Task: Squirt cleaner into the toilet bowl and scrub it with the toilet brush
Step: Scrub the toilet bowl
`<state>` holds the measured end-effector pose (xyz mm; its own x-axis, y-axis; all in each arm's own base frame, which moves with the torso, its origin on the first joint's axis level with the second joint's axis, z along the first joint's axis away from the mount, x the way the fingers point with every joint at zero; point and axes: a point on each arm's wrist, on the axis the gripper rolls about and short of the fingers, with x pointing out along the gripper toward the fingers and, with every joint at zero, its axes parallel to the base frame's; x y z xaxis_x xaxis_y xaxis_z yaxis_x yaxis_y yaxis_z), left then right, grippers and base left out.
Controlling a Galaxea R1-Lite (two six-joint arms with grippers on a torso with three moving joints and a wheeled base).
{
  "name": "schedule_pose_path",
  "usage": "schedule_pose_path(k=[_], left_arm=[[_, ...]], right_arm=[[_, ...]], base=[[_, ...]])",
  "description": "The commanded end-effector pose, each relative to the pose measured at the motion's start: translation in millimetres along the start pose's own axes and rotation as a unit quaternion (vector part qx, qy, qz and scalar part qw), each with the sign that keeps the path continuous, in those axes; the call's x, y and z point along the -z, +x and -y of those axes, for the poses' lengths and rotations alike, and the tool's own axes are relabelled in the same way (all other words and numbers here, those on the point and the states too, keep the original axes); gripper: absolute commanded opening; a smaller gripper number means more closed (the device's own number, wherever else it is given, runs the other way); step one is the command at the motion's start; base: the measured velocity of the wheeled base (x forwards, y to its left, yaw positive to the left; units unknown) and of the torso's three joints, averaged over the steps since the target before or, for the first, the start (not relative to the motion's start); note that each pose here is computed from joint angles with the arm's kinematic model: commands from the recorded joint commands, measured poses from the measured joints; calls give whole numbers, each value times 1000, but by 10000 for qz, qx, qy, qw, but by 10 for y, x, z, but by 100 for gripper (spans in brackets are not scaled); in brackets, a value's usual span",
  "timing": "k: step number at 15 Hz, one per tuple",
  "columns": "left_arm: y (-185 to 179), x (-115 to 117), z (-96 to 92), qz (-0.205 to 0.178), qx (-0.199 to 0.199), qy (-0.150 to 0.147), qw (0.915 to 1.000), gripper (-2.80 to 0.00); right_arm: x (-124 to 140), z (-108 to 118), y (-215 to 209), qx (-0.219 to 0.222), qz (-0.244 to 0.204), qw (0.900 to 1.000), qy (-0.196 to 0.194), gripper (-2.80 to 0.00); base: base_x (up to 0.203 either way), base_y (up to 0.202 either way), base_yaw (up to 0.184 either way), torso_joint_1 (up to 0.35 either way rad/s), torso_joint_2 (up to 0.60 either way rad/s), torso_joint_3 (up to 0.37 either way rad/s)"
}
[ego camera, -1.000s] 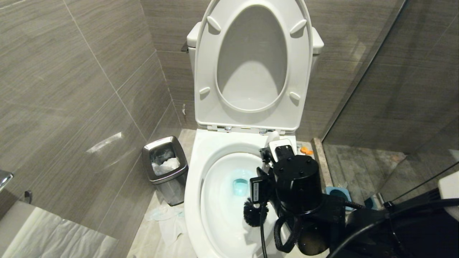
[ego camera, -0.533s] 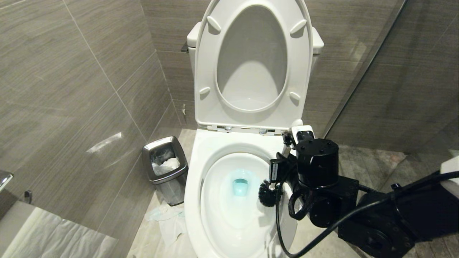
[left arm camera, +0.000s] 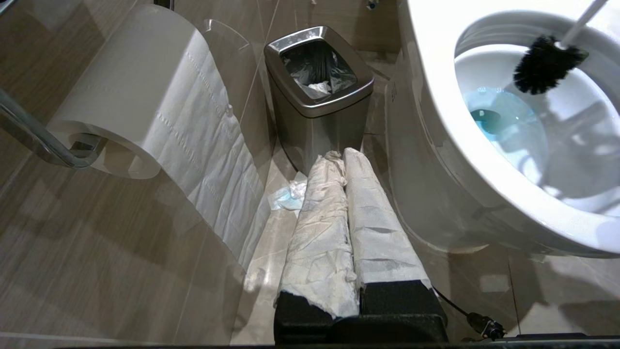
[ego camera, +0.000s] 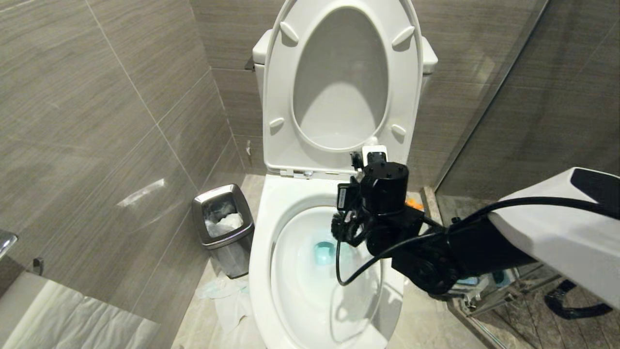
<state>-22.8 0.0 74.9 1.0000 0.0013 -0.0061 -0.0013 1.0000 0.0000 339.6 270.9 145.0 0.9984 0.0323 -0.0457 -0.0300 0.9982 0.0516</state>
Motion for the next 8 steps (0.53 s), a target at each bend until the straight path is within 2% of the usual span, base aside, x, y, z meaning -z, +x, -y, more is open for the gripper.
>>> schedule_pose_path(k=[1, 8], left_arm=[[0, 0, 0, 0, -1, 7, 10000, -280], [0, 0, 0, 0, -1, 0, 10000, -280]], right_arm=[[229, -172, 228, 4, 0, 10000, -72, -280], [209, -653, 260, -371, 54, 9993, -68, -280]], base=[[0, 0, 0, 0, 0, 0], [0, 0, 0, 0, 0, 0]])
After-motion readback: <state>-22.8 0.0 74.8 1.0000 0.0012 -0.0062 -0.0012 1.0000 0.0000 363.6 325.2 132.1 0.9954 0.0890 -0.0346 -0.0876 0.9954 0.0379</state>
